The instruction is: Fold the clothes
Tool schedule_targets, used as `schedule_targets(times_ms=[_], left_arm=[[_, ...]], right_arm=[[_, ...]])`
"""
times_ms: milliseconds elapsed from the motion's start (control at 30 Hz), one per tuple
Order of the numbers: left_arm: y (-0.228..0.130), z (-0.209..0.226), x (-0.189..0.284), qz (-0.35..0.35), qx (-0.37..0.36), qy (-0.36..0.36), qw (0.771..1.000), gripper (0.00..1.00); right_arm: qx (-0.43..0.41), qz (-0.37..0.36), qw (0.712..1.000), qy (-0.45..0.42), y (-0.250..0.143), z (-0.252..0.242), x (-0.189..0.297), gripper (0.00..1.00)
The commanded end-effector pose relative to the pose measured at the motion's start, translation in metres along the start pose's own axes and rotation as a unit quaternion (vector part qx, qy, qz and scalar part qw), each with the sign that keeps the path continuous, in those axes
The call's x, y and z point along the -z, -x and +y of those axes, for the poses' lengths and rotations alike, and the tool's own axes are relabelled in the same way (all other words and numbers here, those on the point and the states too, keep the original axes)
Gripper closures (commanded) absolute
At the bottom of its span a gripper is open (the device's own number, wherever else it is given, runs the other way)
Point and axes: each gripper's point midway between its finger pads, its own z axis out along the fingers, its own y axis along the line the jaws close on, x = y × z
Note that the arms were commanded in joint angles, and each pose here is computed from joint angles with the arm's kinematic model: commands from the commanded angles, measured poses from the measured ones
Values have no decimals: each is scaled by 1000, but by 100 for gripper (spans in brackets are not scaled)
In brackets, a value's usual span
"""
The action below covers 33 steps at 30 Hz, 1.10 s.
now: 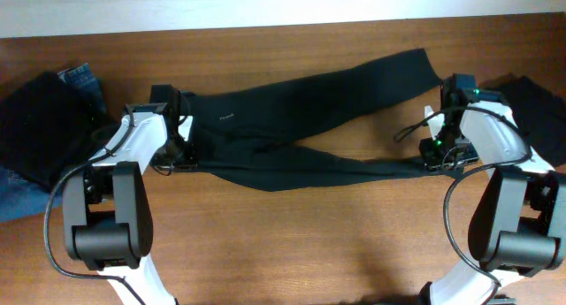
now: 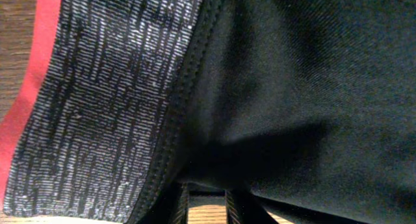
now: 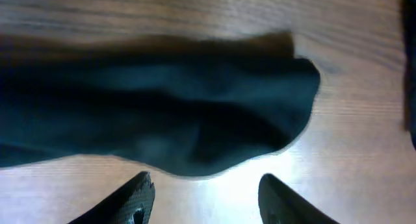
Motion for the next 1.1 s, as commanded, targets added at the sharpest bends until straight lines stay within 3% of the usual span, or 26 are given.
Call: schedule_targets(times_ms=[0, 400, 600, 1067], left_arm=[[-16, 5, -36, 40, 9, 10, 999, 80], [-16, 5, -36, 40, 9, 10, 999, 80], [-16, 5, -36, 40, 9, 10, 999, 80], [-16, 5, -36, 40, 9, 10, 999, 80]], right_arm=[[28, -12, 1000, 2, 1, 6, -1, 43], [50, -11, 999, 3, 2, 7, -7, 38], [86, 0, 996, 8, -4, 9, -8, 45], [104, 5, 994, 9, -2, 9, -16, 44]])
